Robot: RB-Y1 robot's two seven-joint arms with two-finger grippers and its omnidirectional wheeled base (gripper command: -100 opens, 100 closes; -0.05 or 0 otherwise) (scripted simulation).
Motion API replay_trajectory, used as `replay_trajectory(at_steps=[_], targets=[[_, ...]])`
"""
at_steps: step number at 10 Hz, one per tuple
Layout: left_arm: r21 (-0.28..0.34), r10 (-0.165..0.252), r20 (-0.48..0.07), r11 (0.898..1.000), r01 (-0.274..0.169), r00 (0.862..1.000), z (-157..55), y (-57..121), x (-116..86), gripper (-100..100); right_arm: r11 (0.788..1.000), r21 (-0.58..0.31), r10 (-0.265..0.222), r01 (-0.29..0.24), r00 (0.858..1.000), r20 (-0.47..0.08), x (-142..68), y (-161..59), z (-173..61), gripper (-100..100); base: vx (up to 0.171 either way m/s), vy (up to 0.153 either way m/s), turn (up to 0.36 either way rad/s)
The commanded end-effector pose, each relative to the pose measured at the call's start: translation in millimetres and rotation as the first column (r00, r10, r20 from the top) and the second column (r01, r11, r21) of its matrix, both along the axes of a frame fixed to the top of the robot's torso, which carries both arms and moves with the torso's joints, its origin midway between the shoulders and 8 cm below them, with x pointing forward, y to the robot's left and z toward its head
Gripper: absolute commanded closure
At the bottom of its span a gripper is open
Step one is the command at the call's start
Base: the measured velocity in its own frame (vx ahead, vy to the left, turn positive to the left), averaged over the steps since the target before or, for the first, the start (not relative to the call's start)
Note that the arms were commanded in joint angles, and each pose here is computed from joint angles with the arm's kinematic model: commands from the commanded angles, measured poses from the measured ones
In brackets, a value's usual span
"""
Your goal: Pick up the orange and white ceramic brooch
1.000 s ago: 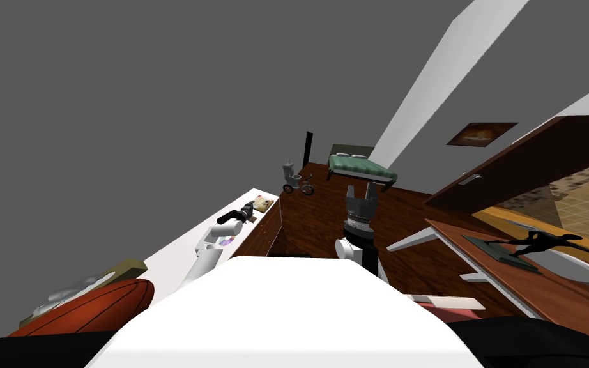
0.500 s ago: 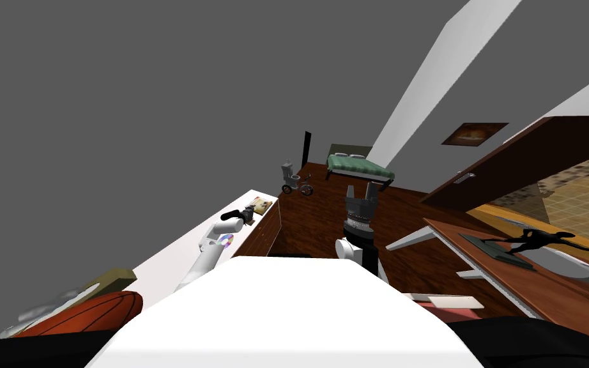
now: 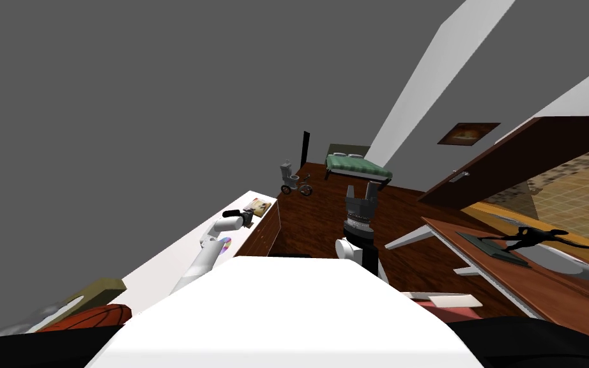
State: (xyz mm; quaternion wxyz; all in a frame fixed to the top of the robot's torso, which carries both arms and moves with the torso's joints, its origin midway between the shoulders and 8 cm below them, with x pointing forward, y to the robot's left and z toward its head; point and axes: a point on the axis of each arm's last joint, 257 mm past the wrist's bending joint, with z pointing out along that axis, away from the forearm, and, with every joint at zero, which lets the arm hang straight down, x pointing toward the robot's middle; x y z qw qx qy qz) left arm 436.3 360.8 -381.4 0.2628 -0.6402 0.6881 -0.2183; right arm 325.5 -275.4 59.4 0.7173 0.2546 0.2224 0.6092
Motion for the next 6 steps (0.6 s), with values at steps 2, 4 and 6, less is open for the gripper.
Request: replay_trajectory(at_steps=[2, 4, 6], targets=[[0.001, -0.013, -0.086, 1.000, 0.013, 0.996, -18.2, 0.2, -12.4, -100, 1.000, 0.000, 0.000, 0.000, 1.000, 0.000, 0.0, 0.0, 0.0, 0, 0.026, 0.018, -0.036], [0.001, -0.023, -0.147, 1.000, 0.023, 0.989, -28.8, 2.9, -21.1, -100, 1.000, 0.000, 0.000, 0.000, 1.000, 0.000, 0.0, 0.0, 0.0, 0, 0.022, 0.018, -0.037], [0.001, -0.032, -0.206, 0.999, 0.033, 0.978, -37.9, 5.8, -29.9, -100, 1.000, 0.000, 0.000, 0.000, 1.000, 0.000, 0.0, 0.0, 0.0, 0, 0.024, 0.020, -0.035]])
